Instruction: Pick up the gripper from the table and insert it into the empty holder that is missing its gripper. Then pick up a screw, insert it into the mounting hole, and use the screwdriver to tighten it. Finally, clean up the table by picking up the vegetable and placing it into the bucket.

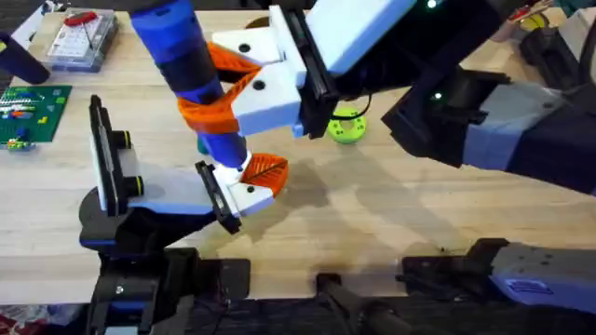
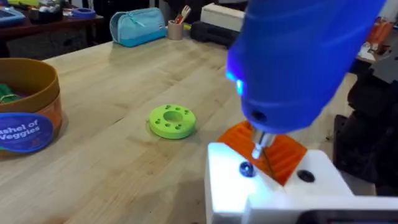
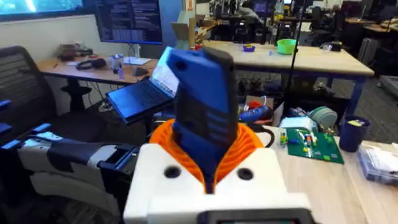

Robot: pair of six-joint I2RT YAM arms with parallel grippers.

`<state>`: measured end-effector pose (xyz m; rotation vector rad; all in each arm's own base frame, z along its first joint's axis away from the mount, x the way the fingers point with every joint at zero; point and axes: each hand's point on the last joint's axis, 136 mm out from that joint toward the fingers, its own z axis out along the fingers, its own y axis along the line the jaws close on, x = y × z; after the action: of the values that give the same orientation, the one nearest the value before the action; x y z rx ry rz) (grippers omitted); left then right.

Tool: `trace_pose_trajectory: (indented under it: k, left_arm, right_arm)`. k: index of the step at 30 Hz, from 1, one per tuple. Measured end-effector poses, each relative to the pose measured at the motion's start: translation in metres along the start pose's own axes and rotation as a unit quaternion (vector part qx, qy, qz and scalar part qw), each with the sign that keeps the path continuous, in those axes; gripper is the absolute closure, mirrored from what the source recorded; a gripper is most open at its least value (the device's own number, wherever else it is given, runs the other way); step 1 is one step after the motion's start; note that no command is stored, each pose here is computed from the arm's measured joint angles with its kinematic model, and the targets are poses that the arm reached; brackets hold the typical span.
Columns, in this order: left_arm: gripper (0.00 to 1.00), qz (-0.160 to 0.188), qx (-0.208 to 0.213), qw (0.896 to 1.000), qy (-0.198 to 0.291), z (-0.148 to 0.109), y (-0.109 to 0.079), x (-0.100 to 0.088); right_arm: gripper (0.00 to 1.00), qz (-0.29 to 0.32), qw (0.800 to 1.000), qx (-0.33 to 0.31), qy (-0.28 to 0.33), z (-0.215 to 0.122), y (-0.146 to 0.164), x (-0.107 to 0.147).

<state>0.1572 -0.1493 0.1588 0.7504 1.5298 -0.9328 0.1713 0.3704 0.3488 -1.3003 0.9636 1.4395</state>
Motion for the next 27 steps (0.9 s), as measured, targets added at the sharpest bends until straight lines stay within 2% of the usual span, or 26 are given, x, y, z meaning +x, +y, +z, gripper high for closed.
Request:
trace_pose_trajectory:
  k: [27]
  left_arm:
    - [0.990, 0.000, 0.000, 1.000, 0.000, 0.0000, 0.0000, -0.0001]
  right_arm:
    - [0.977, 0.000, 1.000, -0.001, 0.004, 0.0017, -0.0008, 0.0052]
